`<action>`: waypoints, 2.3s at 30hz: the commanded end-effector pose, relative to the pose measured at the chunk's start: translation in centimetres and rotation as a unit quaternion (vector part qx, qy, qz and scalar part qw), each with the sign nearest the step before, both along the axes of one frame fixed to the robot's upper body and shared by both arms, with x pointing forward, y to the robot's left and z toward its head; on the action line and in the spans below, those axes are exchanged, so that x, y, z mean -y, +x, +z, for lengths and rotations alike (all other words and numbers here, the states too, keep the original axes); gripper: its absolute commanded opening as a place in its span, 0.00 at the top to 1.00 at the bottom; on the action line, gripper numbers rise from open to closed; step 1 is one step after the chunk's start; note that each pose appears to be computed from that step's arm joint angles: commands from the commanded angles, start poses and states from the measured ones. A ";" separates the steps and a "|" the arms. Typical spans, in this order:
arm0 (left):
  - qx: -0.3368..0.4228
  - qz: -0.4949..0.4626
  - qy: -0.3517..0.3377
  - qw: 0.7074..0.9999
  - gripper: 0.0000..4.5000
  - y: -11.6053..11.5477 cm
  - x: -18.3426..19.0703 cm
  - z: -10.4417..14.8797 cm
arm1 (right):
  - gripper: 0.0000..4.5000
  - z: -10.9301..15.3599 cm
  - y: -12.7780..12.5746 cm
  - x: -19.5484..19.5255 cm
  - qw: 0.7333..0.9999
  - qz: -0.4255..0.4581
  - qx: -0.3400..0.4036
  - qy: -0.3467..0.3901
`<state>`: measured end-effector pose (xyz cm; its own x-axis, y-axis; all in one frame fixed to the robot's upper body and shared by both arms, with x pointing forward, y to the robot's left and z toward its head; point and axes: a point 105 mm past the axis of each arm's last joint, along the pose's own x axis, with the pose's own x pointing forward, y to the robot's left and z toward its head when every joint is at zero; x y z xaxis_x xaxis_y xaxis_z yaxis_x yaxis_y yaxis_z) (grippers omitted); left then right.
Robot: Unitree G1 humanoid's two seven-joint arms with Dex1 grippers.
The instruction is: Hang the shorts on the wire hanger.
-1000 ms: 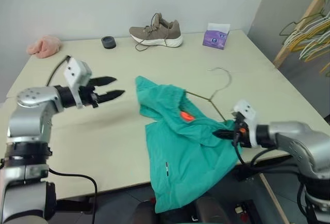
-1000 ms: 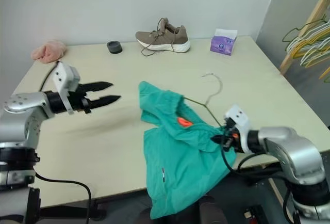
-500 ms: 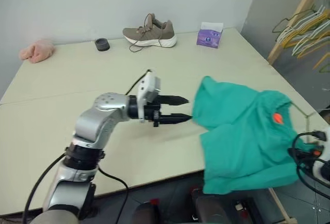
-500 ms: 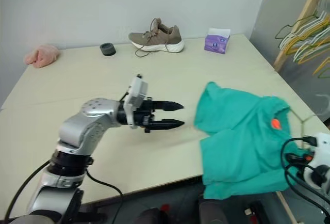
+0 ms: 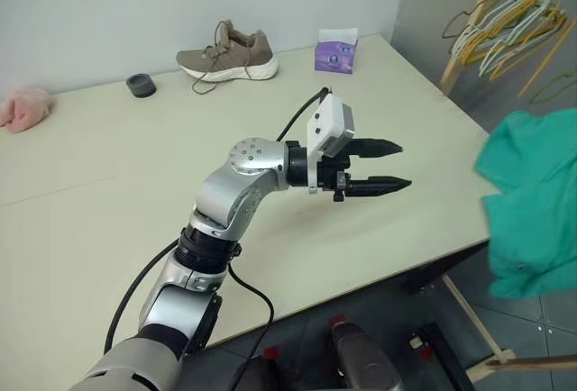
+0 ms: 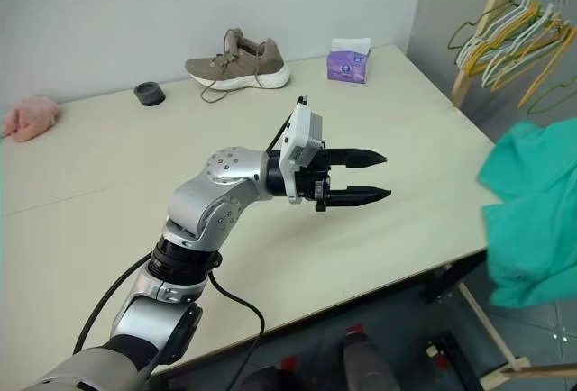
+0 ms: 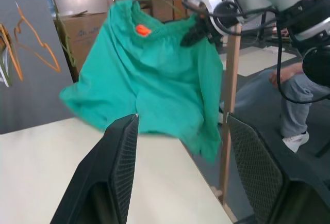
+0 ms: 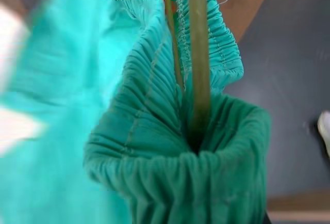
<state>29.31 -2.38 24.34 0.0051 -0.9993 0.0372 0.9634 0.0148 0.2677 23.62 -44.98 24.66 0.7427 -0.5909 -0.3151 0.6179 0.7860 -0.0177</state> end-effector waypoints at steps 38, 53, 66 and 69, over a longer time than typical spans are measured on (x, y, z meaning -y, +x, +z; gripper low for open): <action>-0.027 -0.107 -0.028 0.993 0.36 -1.3 3.8 8.0 | 1.00 0.6 3.4 6.7 0.995 -0.060 0.035 0.078; -0.032 -0.125 -0.034 0.991 0.35 -1.0 4.7 8.7 | 0.24 4.7 4.7 5.3 0.992 -0.030 0.109 0.053; -0.021 -0.110 -0.024 0.993 0.35 -0.6 4.5 8.1 | 0.01 10.1 3.5 4.6 0.964 -0.113 0.155 -0.185; -0.018 -0.101 -0.020 0.994 0.35 -0.3 4.3 7.8 | 0.01 11.7 3.2 3.2 0.938 -0.123 0.188 -0.265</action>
<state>29.46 -6.83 31.45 -0.1839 -0.9800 0.0762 0.9683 -0.1674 0.1852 28.20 -49.05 32.85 0.6179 -0.7700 0.1590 0.7862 0.6068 -0.1169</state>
